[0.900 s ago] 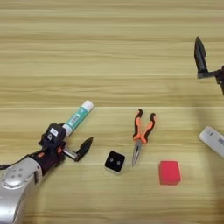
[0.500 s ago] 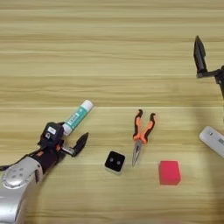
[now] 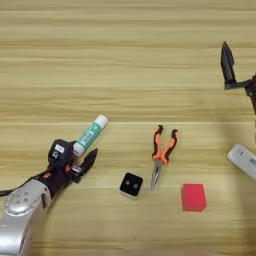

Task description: Move the objects on the table

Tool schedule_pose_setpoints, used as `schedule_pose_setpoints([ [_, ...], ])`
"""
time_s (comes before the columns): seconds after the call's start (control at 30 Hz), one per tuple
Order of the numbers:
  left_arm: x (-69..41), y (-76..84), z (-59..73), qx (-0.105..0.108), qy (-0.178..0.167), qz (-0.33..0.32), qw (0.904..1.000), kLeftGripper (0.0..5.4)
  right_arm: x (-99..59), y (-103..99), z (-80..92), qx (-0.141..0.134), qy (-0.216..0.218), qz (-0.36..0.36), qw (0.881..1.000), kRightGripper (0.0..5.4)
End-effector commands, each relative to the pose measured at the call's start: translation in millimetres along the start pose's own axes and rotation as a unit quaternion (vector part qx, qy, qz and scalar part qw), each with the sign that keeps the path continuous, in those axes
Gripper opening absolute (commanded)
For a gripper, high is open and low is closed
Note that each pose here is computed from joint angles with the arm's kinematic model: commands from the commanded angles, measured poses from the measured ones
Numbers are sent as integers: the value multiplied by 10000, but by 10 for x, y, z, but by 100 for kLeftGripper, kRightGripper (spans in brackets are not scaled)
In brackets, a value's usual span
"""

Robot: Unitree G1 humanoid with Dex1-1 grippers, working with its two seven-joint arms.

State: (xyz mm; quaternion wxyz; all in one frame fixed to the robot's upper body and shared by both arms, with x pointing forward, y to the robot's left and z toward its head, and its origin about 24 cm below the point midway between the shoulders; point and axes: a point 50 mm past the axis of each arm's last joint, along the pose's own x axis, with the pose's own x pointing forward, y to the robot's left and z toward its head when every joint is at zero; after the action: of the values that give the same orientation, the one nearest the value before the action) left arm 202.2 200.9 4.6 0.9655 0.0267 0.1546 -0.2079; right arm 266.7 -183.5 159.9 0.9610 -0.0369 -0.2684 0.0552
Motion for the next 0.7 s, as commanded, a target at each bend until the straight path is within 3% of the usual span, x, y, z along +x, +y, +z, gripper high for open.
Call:
schedule_pose_setpoints([
  [0.03,10,-11,16,44,-18,-8,10000,258,10,-5,3,18,-50,-30,10000,540],
  [0.4,18,-34,22,53,-68,-33,10000,164,11,-15,-1,18,-47,-48,10000,540],
  [0.7,30,-50,48,59,-147,-32,9999,160,14,-28,-11,38,-32,-47,10000,540],
])
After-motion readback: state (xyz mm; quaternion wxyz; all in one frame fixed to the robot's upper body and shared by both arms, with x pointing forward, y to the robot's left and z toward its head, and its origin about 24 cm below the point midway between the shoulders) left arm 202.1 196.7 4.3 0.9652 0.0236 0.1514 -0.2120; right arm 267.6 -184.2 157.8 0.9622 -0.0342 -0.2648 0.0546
